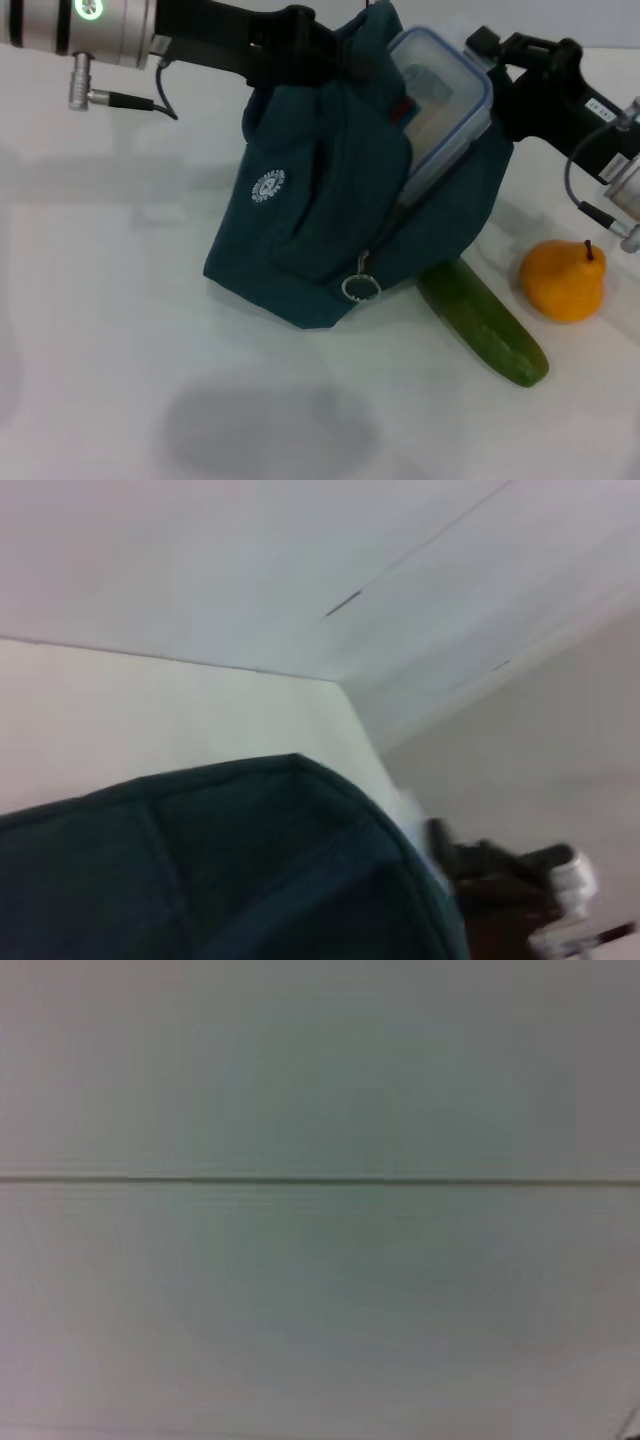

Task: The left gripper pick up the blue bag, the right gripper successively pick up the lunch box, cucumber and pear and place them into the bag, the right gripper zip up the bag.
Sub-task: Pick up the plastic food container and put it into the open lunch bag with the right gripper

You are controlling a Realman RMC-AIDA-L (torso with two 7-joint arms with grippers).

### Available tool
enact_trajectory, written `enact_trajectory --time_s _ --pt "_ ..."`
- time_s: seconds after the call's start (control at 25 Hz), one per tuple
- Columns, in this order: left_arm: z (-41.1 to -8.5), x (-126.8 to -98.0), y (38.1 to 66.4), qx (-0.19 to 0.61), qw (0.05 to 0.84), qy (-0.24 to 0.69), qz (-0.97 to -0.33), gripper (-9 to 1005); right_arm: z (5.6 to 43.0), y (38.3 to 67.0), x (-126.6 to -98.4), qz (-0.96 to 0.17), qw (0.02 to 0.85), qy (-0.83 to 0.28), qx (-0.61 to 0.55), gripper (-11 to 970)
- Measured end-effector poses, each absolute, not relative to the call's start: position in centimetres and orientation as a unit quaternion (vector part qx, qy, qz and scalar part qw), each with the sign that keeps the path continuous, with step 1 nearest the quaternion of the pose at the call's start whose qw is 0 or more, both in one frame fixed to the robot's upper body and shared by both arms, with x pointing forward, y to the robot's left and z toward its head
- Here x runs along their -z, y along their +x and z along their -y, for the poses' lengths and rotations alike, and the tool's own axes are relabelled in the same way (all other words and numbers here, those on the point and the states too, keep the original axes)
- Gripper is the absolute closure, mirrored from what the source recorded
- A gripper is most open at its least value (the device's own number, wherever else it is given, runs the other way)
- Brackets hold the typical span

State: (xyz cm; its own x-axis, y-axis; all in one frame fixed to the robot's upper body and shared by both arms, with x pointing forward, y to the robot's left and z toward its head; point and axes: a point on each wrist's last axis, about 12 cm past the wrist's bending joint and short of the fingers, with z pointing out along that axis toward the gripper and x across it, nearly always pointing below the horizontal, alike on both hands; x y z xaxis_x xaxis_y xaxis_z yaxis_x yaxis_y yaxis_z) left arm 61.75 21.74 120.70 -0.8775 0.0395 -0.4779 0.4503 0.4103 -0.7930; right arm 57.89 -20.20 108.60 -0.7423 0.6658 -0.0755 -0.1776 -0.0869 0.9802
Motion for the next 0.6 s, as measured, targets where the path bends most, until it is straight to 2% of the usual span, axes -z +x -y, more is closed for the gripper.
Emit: enact_trajectory --time_s 0.36,0.6 --pt "-21.4 -120.9 61.9 0.540 0.191 0.153 -0.805 915 17.5 59.3 -109.1 -0.666 0.269 0.141 -0.681 859" --pt "-21.7 -120.5 61.7 0.539 0.189 0.151 -0.807 915 17.5 59.8 -109.7 -0.676 0.274 0.113 -0.674 857"
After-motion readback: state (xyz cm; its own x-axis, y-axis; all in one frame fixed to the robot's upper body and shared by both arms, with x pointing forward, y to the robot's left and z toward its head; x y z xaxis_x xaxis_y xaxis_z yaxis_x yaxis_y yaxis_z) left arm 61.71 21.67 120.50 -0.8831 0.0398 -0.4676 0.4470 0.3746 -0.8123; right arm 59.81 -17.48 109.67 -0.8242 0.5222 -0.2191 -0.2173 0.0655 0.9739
